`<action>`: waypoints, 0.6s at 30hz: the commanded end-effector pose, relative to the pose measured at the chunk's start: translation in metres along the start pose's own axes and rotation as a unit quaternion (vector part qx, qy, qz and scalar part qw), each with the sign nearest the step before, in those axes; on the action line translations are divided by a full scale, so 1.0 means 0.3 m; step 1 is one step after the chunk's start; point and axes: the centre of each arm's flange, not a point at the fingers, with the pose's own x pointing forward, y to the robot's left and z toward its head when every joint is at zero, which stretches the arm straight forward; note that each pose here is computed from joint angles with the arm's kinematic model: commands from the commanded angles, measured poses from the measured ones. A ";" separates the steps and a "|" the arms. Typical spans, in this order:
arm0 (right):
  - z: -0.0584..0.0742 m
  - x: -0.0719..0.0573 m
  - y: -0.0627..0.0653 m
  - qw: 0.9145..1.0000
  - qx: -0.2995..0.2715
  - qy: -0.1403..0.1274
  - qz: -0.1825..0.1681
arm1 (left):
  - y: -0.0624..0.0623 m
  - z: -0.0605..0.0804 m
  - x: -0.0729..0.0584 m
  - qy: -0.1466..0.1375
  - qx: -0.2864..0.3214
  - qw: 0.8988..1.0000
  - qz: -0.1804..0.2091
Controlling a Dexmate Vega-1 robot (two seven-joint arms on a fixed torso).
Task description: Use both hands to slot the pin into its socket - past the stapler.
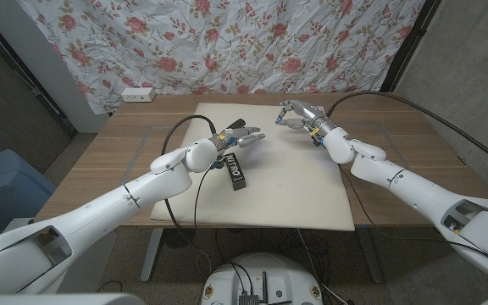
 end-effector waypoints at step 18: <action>-0.007 -0.001 0.001 1.000 0.011 0.004 -0.004 | -0.063 0.046 0.056 0.023 0.024 0.998 -0.055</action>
